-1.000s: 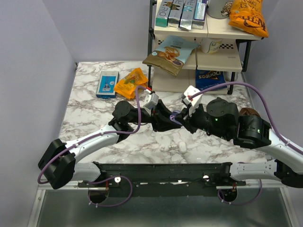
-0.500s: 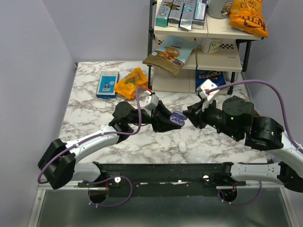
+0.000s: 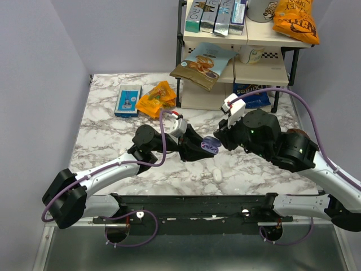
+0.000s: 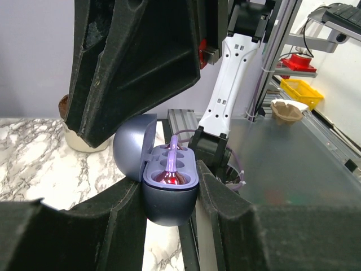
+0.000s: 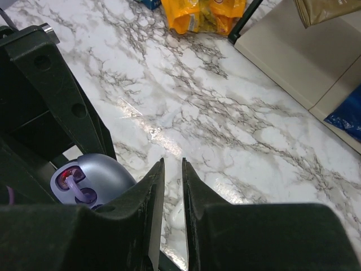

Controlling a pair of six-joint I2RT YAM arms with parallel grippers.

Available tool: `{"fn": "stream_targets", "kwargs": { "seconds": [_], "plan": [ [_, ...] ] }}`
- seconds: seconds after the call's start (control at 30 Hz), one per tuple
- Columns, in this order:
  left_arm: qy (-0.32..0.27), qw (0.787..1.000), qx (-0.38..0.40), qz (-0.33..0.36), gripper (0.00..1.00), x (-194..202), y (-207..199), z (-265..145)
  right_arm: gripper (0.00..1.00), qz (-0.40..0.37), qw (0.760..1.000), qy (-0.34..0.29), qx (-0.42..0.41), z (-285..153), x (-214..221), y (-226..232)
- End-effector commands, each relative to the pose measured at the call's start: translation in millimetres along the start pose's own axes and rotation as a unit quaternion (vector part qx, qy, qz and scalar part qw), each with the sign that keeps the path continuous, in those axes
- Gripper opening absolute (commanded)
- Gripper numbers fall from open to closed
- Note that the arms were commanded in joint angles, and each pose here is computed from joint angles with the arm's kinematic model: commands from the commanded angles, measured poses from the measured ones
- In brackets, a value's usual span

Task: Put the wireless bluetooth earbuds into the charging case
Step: Close the charging case.

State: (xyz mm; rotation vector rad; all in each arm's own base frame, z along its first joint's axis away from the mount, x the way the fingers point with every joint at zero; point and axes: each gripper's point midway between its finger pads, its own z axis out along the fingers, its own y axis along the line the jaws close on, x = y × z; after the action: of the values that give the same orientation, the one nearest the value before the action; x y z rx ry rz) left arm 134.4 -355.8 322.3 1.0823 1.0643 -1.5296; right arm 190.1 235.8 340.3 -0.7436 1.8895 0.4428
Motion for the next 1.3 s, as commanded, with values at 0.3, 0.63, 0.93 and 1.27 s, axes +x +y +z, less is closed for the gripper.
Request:
{"fn": "stream_targets", "kwargs": {
  "seconds": [0.3, 0.63, 0.93, 1.27],
  "plan": [
    [-0.019, 0.999, -0.025, 0.033, 0.00, -12, 9, 2, 0.27, -0.007, 0.997, -0.003, -0.074, -9, 2, 22],
    [0.050, 0.985, -0.149, -0.069, 0.00, 34, 55, -8, 0.43, 0.058, 0.993, -0.050, 0.085, -15, -9, -33],
    [0.100, 0.841, -0.442, -0.295, 0.00, 169, 163, -93, 0.54, 0.124, 0.981, -0.076, 0.130, 11, 29, -47],
    [0.095, 0.841, -0.405, -0.345, 0.00, 196, 246, -48, 0.59, 0.140, 0.979, -0.081, 0.128, 9, 43, -48]
  ]
}}
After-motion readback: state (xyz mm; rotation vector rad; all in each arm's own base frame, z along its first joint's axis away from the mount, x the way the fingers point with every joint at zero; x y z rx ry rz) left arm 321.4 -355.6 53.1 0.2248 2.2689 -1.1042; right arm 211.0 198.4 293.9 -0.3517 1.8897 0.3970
